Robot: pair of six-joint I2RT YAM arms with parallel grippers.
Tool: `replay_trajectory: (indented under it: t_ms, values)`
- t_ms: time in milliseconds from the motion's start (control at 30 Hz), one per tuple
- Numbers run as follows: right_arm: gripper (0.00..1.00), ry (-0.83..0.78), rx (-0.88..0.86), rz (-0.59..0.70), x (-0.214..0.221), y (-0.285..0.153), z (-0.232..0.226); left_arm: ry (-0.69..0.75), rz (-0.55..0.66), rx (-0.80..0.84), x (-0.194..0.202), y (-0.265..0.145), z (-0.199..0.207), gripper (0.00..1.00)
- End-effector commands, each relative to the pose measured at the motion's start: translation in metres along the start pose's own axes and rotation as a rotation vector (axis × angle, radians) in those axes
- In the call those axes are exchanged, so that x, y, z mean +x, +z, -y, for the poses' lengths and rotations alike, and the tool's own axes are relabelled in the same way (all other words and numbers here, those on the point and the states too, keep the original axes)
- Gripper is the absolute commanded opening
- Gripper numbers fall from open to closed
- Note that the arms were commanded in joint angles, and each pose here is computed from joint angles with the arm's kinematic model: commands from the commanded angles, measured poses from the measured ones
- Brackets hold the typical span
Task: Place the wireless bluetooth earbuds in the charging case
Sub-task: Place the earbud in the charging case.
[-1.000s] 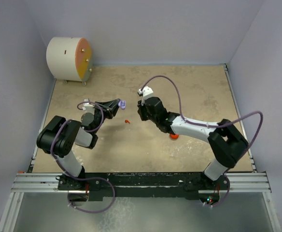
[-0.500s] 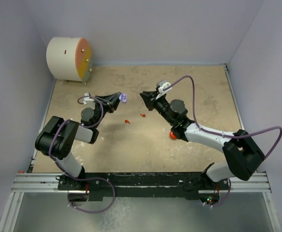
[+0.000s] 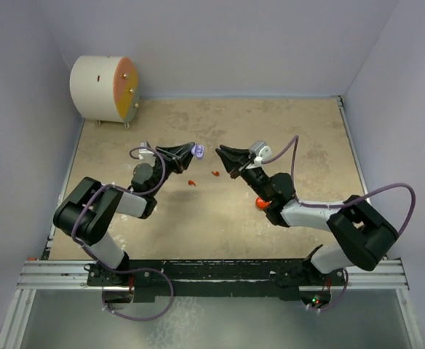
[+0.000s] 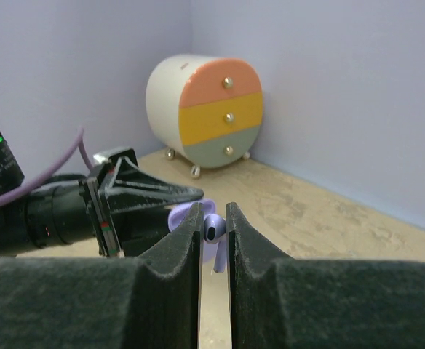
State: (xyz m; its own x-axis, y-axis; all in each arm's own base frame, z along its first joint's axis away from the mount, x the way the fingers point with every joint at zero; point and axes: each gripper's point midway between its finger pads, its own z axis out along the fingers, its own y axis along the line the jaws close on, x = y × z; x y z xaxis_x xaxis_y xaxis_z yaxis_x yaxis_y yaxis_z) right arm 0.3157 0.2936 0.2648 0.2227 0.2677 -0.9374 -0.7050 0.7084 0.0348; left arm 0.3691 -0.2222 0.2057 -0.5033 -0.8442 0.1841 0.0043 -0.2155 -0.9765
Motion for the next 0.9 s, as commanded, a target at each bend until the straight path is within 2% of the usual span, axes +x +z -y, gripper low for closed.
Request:
replay_trajectory:
  t_ms: [0,333,533,867]
  values:
    - [0.00,-0.066,-0.046,0.233,-0.054,0.000,-0.008,-0.058,0.010,0.048,0.011,0.006,0.015,0.00]
    - [0.00,-0.089,-0.070,0.283,-0.045,-0.017,-0.012,-0.157,0.050,0.010,0.014,-0.009,-0.001,0.00]
    - [0.00,-0.106,-0.108,0.388,-0.052,-0.036,-0.020,-0.180,0.046,-0.003,0.022,-0.012,-0.005,0.00]
    - [0.00,-0.079,-0.128,0.466,-0.067,-0.047,-0.024,-0.202,0.047,-0.043,0.028,-0.022,-0.032,0.00]
